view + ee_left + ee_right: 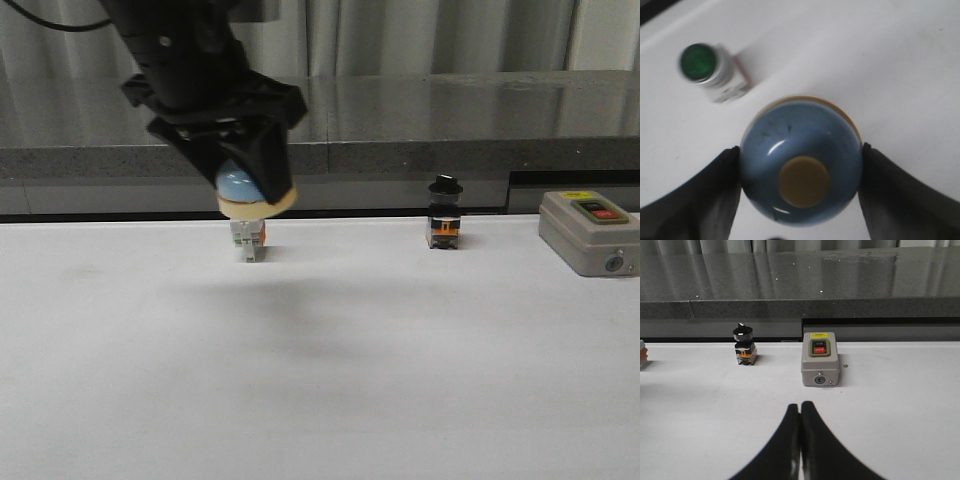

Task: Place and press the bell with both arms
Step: 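Lift the bell with the left gripper and carry it toward table center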

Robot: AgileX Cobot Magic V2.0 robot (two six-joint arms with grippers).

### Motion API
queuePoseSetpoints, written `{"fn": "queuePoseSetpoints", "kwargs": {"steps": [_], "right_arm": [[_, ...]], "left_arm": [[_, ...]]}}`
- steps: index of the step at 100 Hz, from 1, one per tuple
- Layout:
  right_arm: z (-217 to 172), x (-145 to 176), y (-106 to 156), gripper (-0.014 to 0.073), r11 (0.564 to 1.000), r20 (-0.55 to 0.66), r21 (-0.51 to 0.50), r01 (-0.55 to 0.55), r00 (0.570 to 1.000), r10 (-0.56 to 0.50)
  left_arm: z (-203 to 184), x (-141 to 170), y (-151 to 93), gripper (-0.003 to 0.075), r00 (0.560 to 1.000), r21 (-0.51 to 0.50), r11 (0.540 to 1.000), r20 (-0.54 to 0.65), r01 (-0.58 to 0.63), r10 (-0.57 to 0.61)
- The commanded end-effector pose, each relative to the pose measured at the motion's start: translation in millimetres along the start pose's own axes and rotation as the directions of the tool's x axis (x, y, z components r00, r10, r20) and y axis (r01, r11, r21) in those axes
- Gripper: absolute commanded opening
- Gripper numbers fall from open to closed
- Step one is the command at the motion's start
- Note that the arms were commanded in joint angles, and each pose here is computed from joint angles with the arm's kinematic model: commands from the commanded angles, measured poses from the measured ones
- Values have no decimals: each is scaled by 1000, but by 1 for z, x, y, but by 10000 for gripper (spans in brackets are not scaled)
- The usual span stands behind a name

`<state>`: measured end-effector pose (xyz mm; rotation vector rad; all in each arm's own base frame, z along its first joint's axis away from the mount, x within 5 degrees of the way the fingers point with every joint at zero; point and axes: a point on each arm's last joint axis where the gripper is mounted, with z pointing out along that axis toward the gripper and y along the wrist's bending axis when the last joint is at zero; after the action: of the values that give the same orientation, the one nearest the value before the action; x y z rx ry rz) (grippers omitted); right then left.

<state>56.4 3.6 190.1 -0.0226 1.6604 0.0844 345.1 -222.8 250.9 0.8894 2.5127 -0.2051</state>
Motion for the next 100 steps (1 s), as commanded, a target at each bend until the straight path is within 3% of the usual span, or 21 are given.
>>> {"fn": "queuePoseSetpoints", "kwargs": {"steps": [1,26,72,82,100], "right_arm": [[-3,-14,1,-60,1000,120,-2,2,993,-1],[-3,-14,1,-60,1000,120,-2,2,993,-1],[-3,-14,1,-60,1000,120,-2,2,993,-1],[-3,-14,1,-60,1000,120,-2,2,993,-1],[-3,-14,1,-60,1000,120,-2,2,993,-1]], "left_arm": [[-14,-21,-20,218,992,18,998,115,-53,51],[27,-33,-52,218,990,55,991,85,-118,113],[69,-22,-53,231,993,67,991,-13,-115,116],[69,-21,-53,300,993,70,991,-27,-115,117],[69,-20,-53,555,992,72,991,-40,-116,120]]}}
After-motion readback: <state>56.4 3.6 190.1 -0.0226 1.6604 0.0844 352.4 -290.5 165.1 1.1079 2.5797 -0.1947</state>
